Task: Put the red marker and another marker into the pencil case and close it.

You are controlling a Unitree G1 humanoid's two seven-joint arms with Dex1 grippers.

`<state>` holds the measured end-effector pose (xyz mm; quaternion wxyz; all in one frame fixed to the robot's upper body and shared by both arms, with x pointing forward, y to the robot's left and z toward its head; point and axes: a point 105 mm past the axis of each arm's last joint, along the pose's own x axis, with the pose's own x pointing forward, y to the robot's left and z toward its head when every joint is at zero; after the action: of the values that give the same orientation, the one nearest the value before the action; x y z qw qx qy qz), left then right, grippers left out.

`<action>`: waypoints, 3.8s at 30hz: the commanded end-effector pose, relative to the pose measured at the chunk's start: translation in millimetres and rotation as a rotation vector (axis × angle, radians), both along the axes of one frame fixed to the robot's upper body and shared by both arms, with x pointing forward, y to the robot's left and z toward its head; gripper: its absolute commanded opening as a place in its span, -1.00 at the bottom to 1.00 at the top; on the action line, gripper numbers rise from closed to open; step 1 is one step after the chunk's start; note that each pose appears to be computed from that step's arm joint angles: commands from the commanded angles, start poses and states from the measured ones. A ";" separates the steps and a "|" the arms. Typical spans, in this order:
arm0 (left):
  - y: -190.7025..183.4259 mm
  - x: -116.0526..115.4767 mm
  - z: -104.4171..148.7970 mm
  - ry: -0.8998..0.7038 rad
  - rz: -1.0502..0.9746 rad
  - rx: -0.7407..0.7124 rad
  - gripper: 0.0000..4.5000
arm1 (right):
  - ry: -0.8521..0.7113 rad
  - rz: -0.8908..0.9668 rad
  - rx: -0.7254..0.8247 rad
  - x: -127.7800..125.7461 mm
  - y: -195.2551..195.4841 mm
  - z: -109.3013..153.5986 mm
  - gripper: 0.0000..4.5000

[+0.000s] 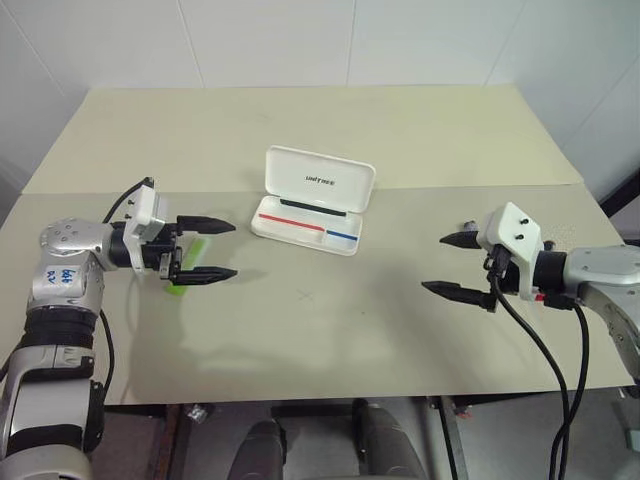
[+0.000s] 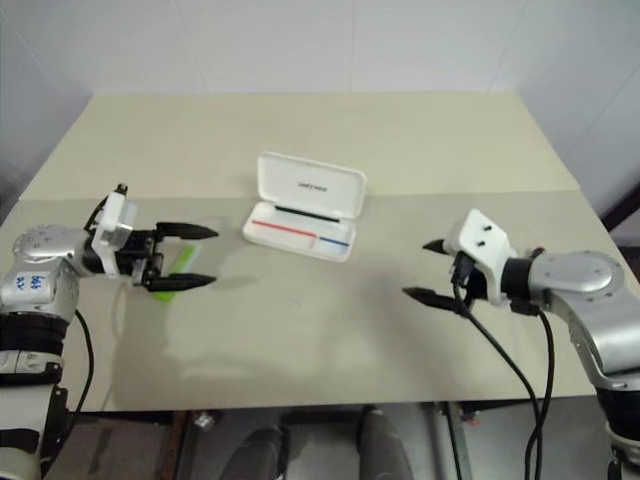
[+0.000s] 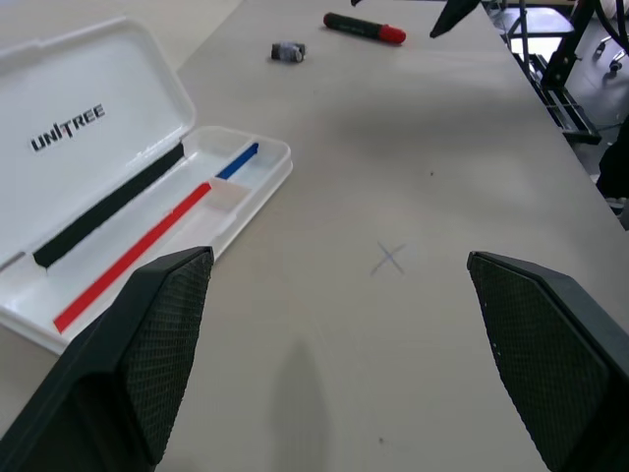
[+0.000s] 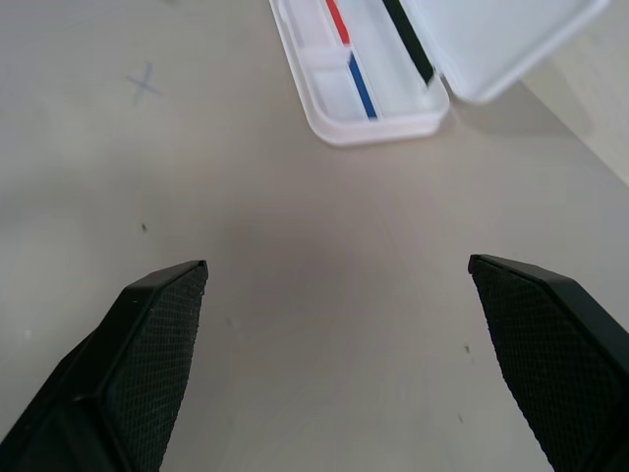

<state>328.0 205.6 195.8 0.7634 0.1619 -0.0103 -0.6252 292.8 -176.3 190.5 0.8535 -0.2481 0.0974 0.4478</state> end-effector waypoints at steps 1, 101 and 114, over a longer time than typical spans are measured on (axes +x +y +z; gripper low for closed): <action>-0.4 -9.9 8.1 -0.023 -0.108 0.009 0.98 | -0.050 0.022 0.032 -2.2 11.2 12.3 1.00; 15.9 -39.0 10.7 -0.048 -0.037 -0.152 1.00 | -0.113 0.441 -0.449 8.6 91.1 -68.1 -0.98; 12.4 -39.6 9.2 -0.048 -0.050 -0.158 1.00 | -0.123 0.460 -0.429 11.8 93.7 -62.6 -0.48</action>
<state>293.7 220.9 200.8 0.7732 0.1050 -0.0699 -0.6215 301.7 -81.6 116.9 0.6560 -0.4597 0.0935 0.5913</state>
